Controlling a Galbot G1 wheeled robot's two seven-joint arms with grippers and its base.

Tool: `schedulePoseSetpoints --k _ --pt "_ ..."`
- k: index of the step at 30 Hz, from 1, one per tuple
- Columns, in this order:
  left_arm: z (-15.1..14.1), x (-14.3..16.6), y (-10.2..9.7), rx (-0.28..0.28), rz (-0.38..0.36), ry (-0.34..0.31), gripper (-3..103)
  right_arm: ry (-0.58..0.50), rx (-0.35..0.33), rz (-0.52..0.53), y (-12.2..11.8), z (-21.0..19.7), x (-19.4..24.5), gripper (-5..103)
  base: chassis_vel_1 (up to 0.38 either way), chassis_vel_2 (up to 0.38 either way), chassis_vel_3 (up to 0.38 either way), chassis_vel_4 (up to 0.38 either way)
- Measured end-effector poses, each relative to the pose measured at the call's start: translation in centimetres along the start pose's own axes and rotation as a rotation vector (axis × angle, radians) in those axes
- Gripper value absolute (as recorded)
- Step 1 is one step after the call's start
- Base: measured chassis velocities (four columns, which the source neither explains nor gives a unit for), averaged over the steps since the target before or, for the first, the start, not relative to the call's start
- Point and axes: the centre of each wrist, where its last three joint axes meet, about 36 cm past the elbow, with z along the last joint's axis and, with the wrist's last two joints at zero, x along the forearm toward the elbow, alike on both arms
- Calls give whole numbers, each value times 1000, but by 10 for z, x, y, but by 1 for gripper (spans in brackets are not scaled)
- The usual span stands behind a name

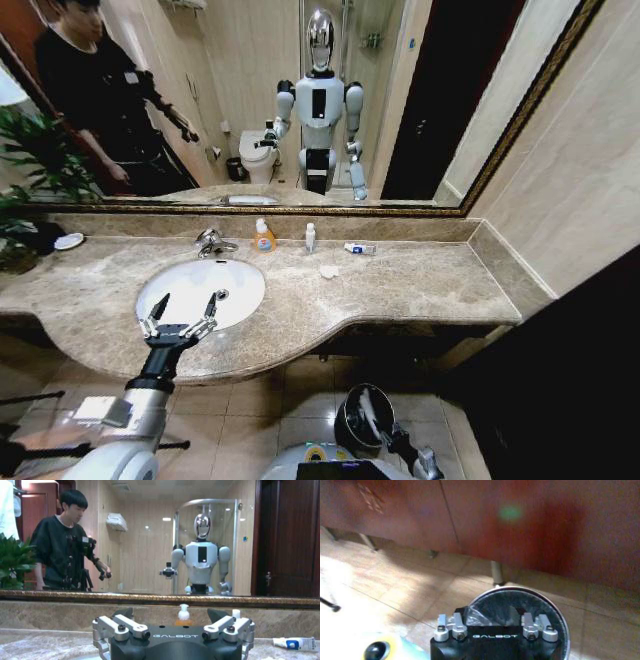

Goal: Pick up the trash from the sink and place it in the trash bin.

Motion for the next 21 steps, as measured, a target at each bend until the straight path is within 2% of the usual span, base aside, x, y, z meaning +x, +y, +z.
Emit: schedulePoseSetpoints --k 1,2,3,4,5,6,7,8,9,10,12,13,14,15,16,17,19,20,21 --pt "0 0 0 0 0 0 100 -25 -14 -26 -3 -1 3 61 0 0 0 0" --pt "0 0 0 0 0 0 100 -25 -14 -26 -3 -1 3 61 0 0 0 0" --pt "0 0 0 0 0 0 100 -58 -33 -46 -7 -2 5 66 0 0 0 0" --pt "0 0 0 0 0 0 100 -162 -81 -101 -22 -11 14 72 0 0 0 0" --pt "0 0 0 0 0 0 100 -217 -109 -134 -35 -20 21 78 0 0 0 0" --pt "0 0 0 0 0 0 100 -217 -109 -134 -35 -20 21 78 0 0 0 0" --pt "0 0 0 0 0 0 100 -257 -136 -161 -46 -30 30 78 0 0 0 0" --pt "0 0 0 0 0 0 100 -316 -186 -197 -64 -50 49 83 0 0 0 0" --pt "0 0 0 0 0 0 100 -365 -204 -207 -76 -70 62 88 0 0 0 0" --pt "0 0 0 0 0 0 100 -365 -204 -207 -76 -70 62 88 0 0 0 0" --pt "0 0 0 0 0 0 100 -455 -194 -204 -91 -111 86 97 0 0 0 0" --pt "0 0 0 0 0 0 100 -455 -194 -204 -91 -111 86 97 0 0 0 0" --pt "0 0 0 0 0 0 100 -484 -180 -201 -92 -126 93 99 0 0 0 0" --pt "0 0 0 0 0 0 100 -540 -146 -202 -87 -163 104 100 0 0 0 0" --pt "0 0 0 0 0 0 100 -562 -132 -211 -81 -184 109 100 0 0 0 0" --pt "0 0 0 0 0 0 100 -562 -132 -211 -81 -184 109 100 0 0 0 0" --pt "0 0 0 0 0 0 100 -605 -102 -241 -45 -249 124 100 0 0 0 0" --pt "0 0 0 0 0 0 100 -605 -102 -241 -45 -249 124 100 0 0 0 0" --pt "0 0 0 0 0 0 100 -622 -86 -257 -26 -280 127 100 0 0 0 0"
